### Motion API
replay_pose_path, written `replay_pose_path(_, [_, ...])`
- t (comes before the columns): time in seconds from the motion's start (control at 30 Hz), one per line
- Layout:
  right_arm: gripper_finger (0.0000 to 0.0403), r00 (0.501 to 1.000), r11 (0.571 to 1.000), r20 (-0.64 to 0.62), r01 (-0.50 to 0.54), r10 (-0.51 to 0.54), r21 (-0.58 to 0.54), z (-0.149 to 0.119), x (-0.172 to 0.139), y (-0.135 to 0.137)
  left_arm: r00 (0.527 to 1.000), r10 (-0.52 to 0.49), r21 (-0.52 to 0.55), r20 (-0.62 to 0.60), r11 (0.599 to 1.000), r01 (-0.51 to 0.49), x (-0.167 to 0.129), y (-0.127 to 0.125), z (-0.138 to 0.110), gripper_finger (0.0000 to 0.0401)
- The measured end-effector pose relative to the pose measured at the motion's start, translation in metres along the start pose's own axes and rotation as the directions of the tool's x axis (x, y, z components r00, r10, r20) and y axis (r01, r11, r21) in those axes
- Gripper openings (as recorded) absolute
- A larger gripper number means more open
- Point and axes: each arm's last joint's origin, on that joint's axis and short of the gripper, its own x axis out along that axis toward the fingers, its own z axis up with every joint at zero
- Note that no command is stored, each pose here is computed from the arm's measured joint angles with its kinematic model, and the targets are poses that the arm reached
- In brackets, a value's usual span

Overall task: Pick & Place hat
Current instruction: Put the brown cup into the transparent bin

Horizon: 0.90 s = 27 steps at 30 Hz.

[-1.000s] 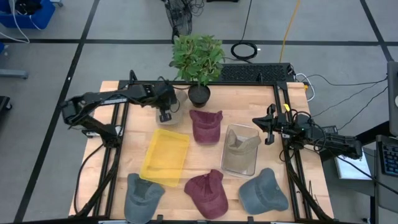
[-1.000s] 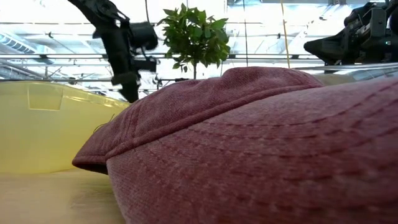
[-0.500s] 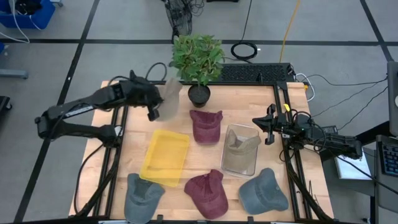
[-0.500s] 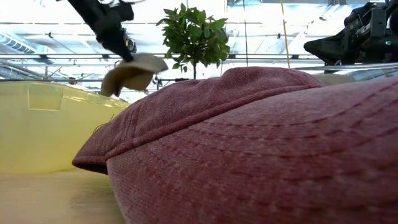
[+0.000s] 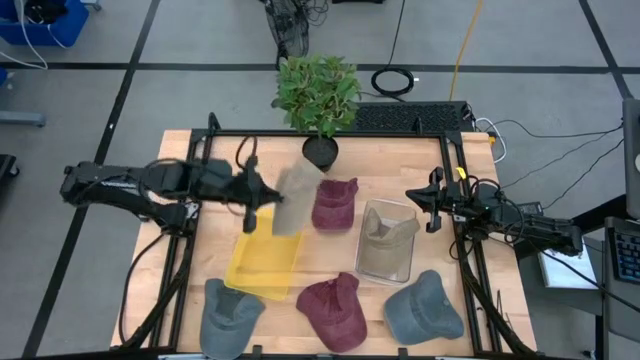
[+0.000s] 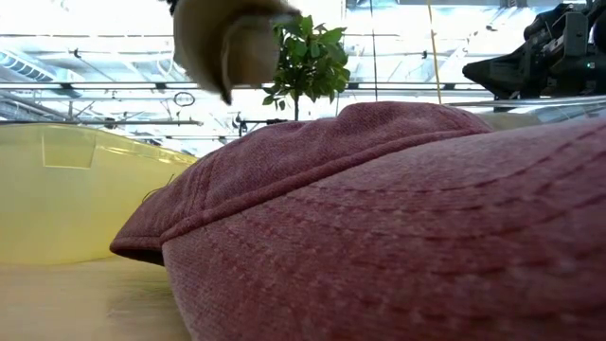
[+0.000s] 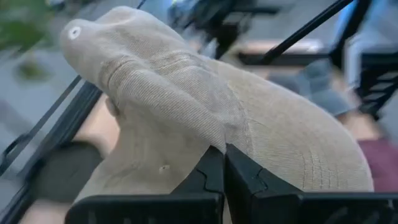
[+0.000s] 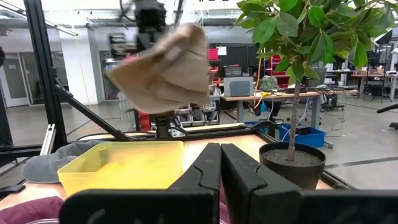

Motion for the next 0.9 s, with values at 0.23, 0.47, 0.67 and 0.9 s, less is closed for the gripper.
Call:
replay_pose_path(0.23, [0.0,1.0,1.0,-0.001,0.0,0.0,0.0,0.0,0.0,0.0,0.99,-0.084,0.003,0.114,0.996,0.084,0.027,-0.045,0.008,0.0003])
replay_pose_path(0.47, [0.0,1.0,1.0,0.0,0.0,0.0,0.0,0.0,0.0,0.0,0.97,-0.181,0.064,0.162,0.983,0.173,0.055,-0.075,0.016,0.0003])
replay_pose_path(0.67, [0.0,1.0,1.0,0.001,0.0,0.0,0.0,0.0,0.0,0.0,0.967,-0.222,0.151,0.123,0.968,0.203,0.092,-0.097,0.045,0.0003])
replay_pose_path(0.9, [0.0,1.0,1.0,0.0,0.0,0.0,0.0,0.0,0.0,0.0,0.981,-0.17,0.211,0.098,0.967,0.146,0.148,-0.101,0.067,0.0003])
